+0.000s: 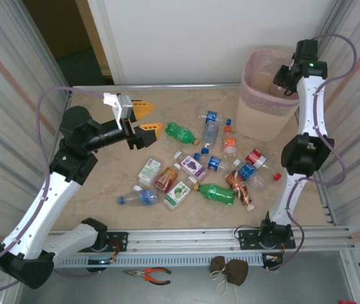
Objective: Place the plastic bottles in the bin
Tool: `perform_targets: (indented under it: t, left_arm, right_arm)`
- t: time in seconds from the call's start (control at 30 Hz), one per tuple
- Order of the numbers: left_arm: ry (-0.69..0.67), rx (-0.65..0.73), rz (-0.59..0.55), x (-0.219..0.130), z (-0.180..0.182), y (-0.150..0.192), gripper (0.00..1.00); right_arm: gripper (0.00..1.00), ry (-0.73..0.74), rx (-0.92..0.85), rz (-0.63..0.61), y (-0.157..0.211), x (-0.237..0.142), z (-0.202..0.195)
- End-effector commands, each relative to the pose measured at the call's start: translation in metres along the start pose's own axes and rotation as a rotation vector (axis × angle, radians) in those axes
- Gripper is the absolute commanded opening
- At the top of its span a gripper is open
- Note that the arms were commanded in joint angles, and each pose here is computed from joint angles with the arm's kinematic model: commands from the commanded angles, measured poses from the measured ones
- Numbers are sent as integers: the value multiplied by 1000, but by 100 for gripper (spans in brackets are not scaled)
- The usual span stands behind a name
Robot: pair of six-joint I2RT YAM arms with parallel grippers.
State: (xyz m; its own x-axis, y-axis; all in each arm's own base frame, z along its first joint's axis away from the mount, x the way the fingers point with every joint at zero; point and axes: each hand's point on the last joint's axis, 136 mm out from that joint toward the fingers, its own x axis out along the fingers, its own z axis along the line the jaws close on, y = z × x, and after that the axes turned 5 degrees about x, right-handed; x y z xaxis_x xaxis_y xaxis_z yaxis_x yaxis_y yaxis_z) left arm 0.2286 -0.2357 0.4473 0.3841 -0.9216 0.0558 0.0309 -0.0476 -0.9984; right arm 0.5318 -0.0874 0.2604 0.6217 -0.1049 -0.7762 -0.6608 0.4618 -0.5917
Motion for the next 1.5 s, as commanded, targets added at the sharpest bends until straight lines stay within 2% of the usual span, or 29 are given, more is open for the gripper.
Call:
perform_targets:
  t: [0.0,0.13,0.4,0.77,0.87,1.07,1.2,1.47]
  left_arm:
    - [-10,25,-14,-3,1,-3,76]
    - [-12,25,-10,-2,4,-2,76]
    - [-21,19,-7,-3,10,-1,75]
    - [-23,3,-6,1,16,2,75]
    - [-24,1,-3,1,17,2,75]
    - [-37,-5,3,0,19,5,75]
    - [-55,-13,39,0,23,16,75]
    - [-91,-44,142,-1,30,45,74]
  right_arm:
    - [42,35,-4,67,11,13,-11]
    - [43,71,11,124,21,43,-22]
    - [43,128,-1,134,25,93,-34]
    - [46,162,-77,42,13,141,-31]
    - [50,156,-99,30,13,150,-28]
    - [62,188,-119,22,11,144,-29]
    - [70,193,-135,8,6,125,-24]
    - [74,159,-141,-42,-7,76,-13]
